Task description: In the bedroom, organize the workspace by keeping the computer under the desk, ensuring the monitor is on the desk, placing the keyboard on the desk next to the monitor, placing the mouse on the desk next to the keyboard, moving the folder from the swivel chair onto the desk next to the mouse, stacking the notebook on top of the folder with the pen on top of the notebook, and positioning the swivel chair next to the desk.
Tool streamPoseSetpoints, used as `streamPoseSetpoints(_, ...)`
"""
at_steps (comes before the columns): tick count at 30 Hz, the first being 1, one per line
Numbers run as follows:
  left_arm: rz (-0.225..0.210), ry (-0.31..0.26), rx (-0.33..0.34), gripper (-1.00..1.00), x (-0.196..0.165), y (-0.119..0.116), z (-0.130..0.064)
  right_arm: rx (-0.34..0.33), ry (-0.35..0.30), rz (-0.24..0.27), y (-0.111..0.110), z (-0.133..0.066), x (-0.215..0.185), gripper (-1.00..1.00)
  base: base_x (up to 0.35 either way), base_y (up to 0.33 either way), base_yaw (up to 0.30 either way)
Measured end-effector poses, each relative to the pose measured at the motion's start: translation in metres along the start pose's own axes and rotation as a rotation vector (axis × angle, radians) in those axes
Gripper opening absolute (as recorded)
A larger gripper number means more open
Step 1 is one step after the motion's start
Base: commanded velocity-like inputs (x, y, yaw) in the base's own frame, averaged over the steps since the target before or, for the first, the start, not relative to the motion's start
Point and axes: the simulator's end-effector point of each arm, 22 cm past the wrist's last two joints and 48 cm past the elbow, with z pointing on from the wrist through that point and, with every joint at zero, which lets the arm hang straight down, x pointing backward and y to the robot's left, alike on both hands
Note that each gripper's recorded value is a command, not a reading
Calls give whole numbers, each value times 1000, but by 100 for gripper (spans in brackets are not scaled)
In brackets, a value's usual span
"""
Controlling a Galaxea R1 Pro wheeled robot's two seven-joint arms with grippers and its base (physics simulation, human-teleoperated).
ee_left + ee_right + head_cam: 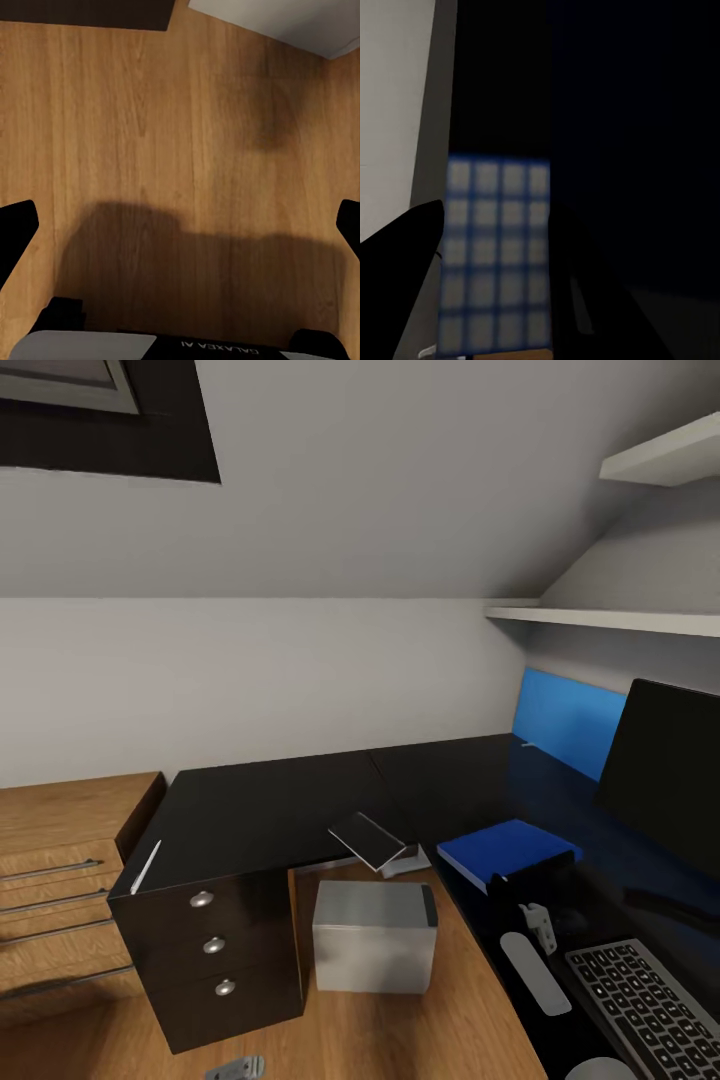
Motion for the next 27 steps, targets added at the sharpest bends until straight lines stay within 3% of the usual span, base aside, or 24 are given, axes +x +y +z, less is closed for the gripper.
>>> streamPoseSetpoints(15, -1, 0, -1, 100, 0, 1, 0, 0, 0, 0, 0, 0, 0, -100, 0, 0, 0)
streamPoseSetpoints(27, -1, 0, -1, 100, -7, -3, -12, 20, 3, -6, 2, -4, -2, -100, 0, 0, 0)
